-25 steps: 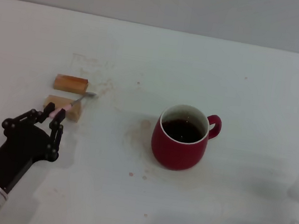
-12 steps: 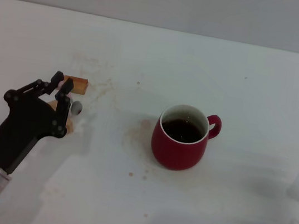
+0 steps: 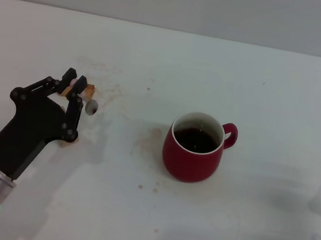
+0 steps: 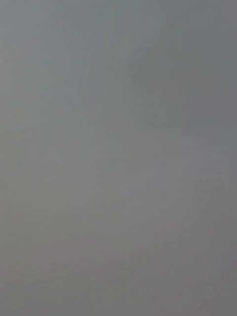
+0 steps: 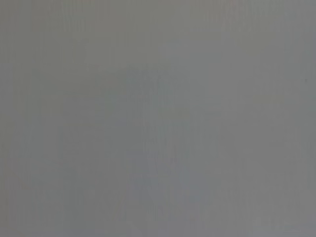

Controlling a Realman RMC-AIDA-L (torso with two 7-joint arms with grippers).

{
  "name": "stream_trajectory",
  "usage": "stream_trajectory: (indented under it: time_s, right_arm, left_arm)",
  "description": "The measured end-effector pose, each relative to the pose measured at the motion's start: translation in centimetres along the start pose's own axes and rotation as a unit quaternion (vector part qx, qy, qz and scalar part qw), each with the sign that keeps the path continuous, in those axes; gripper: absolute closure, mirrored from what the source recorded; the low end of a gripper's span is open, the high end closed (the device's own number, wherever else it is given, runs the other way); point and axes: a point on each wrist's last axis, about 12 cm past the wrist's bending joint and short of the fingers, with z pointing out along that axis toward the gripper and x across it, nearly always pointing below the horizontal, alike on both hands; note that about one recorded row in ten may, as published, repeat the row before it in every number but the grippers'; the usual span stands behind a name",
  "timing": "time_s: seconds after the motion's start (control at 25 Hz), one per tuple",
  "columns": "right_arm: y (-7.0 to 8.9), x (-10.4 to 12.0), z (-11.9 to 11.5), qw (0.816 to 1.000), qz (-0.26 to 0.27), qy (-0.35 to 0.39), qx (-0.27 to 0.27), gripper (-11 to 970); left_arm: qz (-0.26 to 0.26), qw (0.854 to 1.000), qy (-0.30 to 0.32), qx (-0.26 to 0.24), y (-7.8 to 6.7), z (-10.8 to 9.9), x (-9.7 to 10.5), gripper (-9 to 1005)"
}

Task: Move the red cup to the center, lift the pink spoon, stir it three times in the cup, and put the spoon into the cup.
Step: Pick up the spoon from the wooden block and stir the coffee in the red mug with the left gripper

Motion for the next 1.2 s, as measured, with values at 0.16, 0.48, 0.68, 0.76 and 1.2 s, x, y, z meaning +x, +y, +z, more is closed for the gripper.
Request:
stream_trajectory:
  time_s: [0.16,0.48,0.68,0.76,1.2]
  right_arm:
    - [0.0,0.0,0.1,1.000,-0.001,0.001,-0.001,959]
    - [-1.0,0.1,-0.2,1.000,-0.011,0.003,0.018,960]
    - [-2.2,0.3,-0.3,0.999,-0.024,0.009,0.046,960]
    - [-2.6,0.5,-0.4,0.998,-0.028,0.015,0.056,960]
    - [-5.3,1.0,-0.9,0.989,-0.042,0.039,0.135,960]
  left_arm:
    - [-0.002,1.000,-0.012,0.009,-0.1,0.3,-0.2,864]
    - [-0.009,0.998,-0.037,0.042,-0.7,1.4,-0.8,861]
    - [-0.015,0.997,-0.056,0.054,-0.9,1.8,-1.2,859]
    - [-0.013,0.996,-0.060,0.061,-1.0,1.8,-1.3,858]
    - [-0.017,0.993,-0.090,0.077,-1.3,1.9,-2.0,854]
